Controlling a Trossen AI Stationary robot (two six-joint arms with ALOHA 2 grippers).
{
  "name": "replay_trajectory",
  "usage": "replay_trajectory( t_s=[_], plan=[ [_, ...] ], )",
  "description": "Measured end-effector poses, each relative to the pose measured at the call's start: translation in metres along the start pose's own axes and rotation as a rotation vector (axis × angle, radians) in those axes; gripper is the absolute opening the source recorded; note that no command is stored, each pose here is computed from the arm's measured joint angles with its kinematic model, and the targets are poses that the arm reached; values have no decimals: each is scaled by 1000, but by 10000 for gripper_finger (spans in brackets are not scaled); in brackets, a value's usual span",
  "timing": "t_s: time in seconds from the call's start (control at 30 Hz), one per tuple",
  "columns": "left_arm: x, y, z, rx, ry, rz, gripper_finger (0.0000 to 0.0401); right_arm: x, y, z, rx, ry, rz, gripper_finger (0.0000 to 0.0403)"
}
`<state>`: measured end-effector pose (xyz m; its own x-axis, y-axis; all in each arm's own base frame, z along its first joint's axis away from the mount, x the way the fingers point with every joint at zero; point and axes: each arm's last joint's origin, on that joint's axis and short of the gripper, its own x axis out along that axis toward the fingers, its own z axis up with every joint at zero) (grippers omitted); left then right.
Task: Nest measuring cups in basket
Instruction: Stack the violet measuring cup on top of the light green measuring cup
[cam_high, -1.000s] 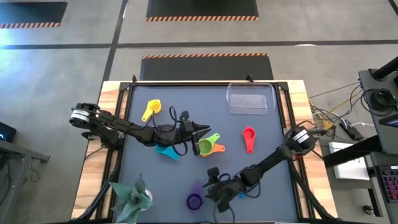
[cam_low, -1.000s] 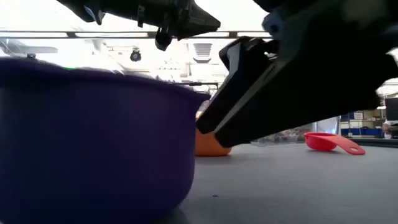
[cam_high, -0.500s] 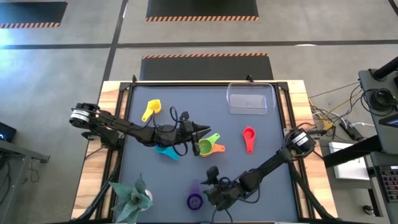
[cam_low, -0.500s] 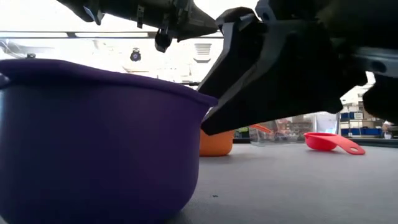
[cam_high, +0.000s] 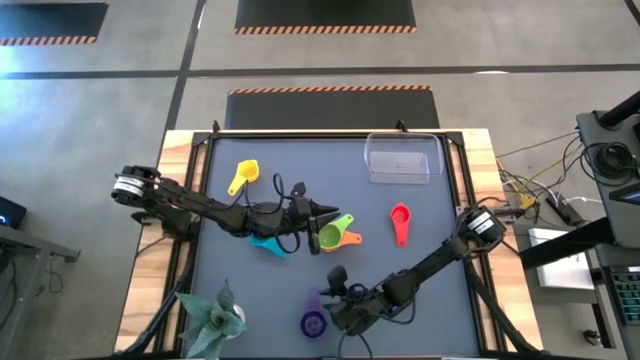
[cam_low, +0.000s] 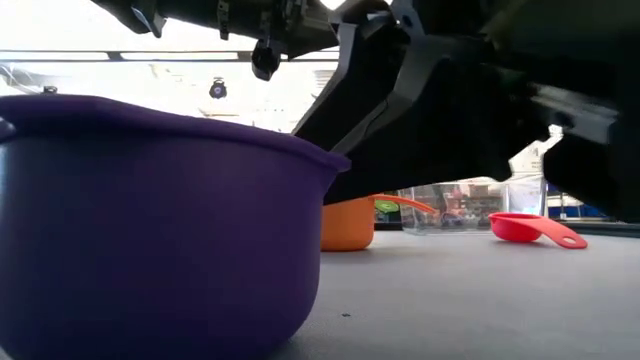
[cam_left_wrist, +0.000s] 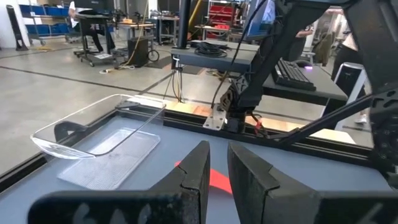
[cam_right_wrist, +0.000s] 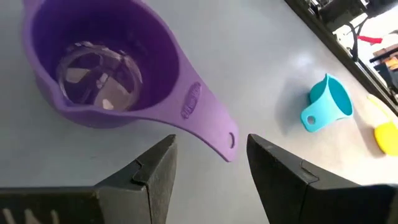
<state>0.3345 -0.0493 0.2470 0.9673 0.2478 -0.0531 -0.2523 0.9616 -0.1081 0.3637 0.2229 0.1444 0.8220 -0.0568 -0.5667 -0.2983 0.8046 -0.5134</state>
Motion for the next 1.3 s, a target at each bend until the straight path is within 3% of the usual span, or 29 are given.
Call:
replay_trajectory(
  t_s=[0.3,1.3],
  plan=[
    [0,0,0,0,0,0,39,3,-3,-2,-28,-18,73,183],
    [0,0,-1,-3,5,1,39,11,-16,-5,7,-46,108,183]
  ],
)
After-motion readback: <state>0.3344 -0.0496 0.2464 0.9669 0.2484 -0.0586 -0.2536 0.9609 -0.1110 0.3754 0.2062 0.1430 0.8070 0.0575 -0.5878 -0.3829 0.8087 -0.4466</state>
